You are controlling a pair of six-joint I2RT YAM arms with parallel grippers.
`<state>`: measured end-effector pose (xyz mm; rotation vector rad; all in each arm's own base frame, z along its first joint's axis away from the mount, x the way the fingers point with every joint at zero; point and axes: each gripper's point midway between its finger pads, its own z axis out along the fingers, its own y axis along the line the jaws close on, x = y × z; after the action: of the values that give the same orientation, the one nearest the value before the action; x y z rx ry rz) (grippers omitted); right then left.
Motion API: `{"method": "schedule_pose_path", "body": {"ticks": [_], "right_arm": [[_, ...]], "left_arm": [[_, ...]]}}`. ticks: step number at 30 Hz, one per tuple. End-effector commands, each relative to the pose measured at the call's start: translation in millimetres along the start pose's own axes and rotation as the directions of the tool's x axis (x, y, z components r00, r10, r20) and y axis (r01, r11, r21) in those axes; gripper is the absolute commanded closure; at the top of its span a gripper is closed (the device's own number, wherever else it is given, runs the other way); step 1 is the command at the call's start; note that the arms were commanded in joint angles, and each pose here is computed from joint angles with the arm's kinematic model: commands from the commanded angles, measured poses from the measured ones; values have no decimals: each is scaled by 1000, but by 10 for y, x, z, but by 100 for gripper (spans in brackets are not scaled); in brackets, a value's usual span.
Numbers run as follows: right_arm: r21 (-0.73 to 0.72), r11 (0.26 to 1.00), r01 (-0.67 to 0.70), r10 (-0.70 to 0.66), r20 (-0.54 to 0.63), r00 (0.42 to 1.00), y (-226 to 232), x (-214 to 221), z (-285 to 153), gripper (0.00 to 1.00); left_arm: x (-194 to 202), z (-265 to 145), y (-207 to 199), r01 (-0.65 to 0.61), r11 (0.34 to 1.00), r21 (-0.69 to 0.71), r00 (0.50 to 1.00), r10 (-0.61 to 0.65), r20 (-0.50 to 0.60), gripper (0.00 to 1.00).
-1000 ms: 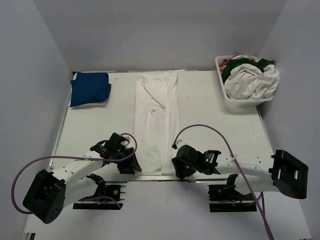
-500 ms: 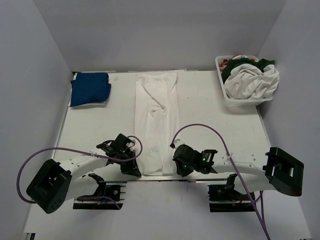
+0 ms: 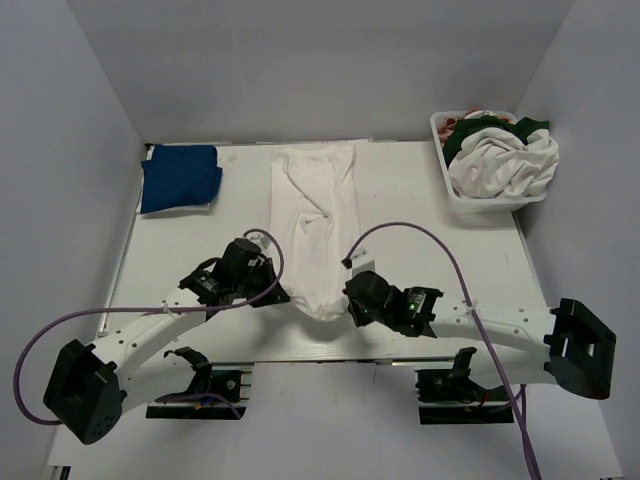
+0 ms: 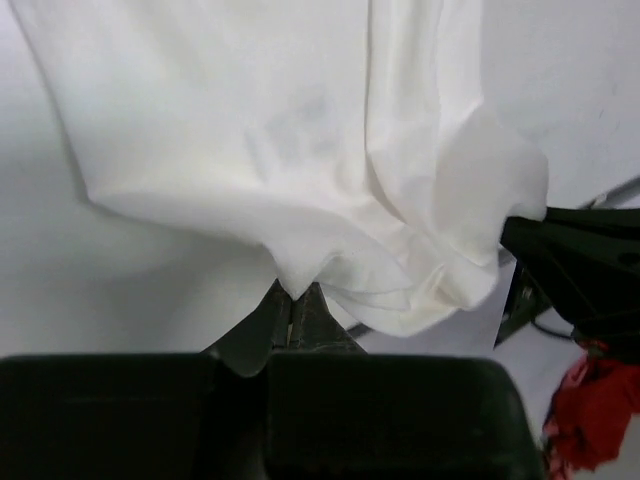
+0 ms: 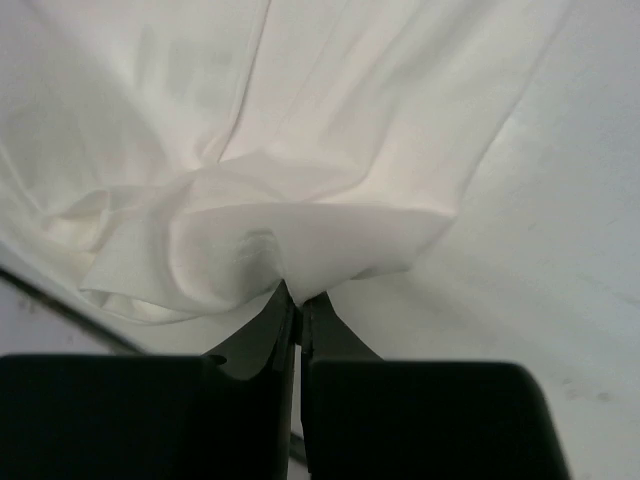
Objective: Fold and stack the t-shirts
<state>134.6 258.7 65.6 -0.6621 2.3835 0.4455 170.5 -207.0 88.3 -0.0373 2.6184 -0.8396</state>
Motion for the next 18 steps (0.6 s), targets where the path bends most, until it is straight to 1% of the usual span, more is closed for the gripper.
{"method": "schedule_pose_path", "body": {"ticks": [1, 2, 3, 4, 5, 6, 7, 8, 9, 11, 12, 13, 15, 16, 18], "right_arm": [[174, 982, -74, 32, 230, 973, -280, -683, -49, 100], [218, 969, -116, 52, 280, 959, -365, -860, -81, 100], [238, 961, -143, 67, 303, 951, -442, -926, -58, 100], [281, 942, -181, 78, 341, 937, -546, -1050, -16, 100], [281, 944, -176, 72, 345, 936, -523, -1106, -16, 100], [273, 936, -222, 99, 401, 911, -595, -1288, -12, 100], [284, 932, -224, 92, 411, 907, -604, -1410, 41, 100], [291, 931, -220, 80, 424, 902, -634, -1491, 48, 100], [316, 921, -227, 72, 434, 898, -751, -1589, 136, 100], [301, 927, -222, 57, 473, 879, -772, -1895, 127, 100], [325, 921, -215, 49, 451, 891, -849, -1888, 280, 100], [301, 927, -224, 58, 473, 879, -806, -2086, 265, 100], [333, 920, -207, 45, 434, 900, -944, -2129, 493, 100], [319, 923, -216, 58, 440, 896, -985, -2223, 509, 100], [308, 928, -209, 58, 435, 899, -984, -2307, 601, 100]], "left_arm": [[-490, -31, 1, 11, 998, -64, 982, 1, 186, 100], [-685, -17, 7, 18, 995, -96, 967, 7, 254, 100], [-797, -49, -11, 35, 994, -104, 954, -2, 299, 100], [-991, -61, -45, 45, 990, -131, 937, 3, 349, 100], [-1101, -72, -51, 55, 987, -153, 926, 7, 378, 100], [-1207, -67, -61, 72, 983, -167, 914, 2, 407, 100], [-1287, -7, 0, 91, 975, -203, 911, 1, 411, 100], [-1471, -59, -41, 106, 969, -222, 887, 9, 461, 100], [-1564, -52, -57, 101, 967, -235, 877, 25, 479, 100], [-1783, -35, 16, 129, 950, -286, 858, 38, 512, 100], [-1846, -8, -3, 132, 948, -288, 853, 39, 520, 100], [-1962, -29, -23, 134, 948, -289, 845, 43, 532, 100], [-2101, 59, 15, 127, 942, -309, 839, 65, 541, 100], [-2217, 50, 3, 139, 944, -299, 826, 57, 561, 100], [-2347, 96, -2, 111, 948, -299, 816, 84, 571, 100]]}}
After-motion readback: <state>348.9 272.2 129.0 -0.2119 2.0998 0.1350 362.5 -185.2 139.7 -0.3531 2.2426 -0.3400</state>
